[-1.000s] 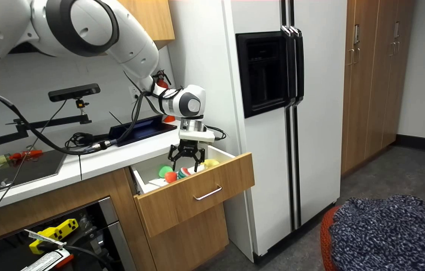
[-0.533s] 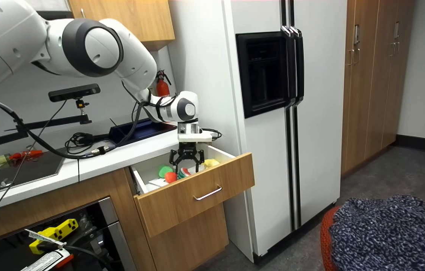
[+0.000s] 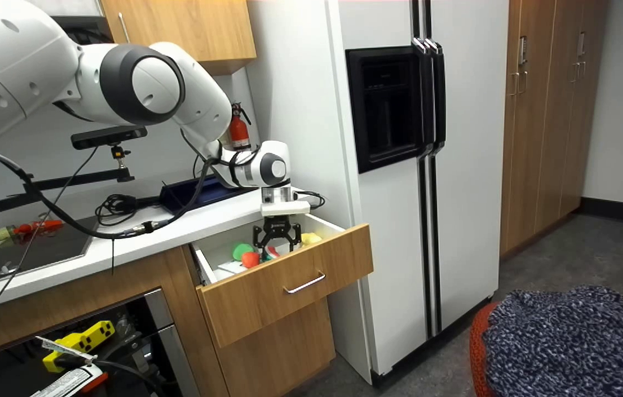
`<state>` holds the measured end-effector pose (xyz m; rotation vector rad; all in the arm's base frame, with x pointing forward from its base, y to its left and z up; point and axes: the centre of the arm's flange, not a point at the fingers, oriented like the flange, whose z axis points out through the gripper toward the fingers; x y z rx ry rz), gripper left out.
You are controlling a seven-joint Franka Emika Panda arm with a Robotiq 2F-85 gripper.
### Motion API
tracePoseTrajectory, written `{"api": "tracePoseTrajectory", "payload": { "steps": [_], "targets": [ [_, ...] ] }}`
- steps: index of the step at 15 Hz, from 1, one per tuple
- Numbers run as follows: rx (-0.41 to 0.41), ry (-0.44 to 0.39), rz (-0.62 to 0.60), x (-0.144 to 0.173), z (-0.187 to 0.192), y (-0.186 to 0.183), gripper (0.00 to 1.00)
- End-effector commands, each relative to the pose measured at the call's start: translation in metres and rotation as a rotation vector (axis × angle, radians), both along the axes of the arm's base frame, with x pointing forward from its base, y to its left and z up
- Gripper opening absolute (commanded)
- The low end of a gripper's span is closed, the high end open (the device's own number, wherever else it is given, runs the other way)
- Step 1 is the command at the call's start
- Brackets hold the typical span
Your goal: Open the drawer on the right side of the counter, take the watermelon out of the drawer and place it on the countertop, close the drawer
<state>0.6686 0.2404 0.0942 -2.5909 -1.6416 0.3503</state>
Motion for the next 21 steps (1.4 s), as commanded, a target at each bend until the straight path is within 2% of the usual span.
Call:
{"api": "tracePoseTrajectory", "payload": {
  "steps": [1, 6, 9, 11, 12, 21],
  "targets": [
    [-0.012, -0.049, -0.050, 0.001, -0.002, -0.005, 0.60],
    [-0.023, -0.089, -0.101, 0.004, 0.007, -0.008, 0.21],
    [-0.038, -0.088, -0.116, 0.007, 0.017, -0.006, 0.02],
    [-0.053, -0.082, -0.122, 0.011, 0.027, -0.005, 0.00],
    [-0.061, -0.082, -0.125, 0.013, 0.034, -0.004, 0.03],
    [-0.160, -0.035, -0.126, 0.027, 0.099, 0.014, 0.03]
  ]
}}
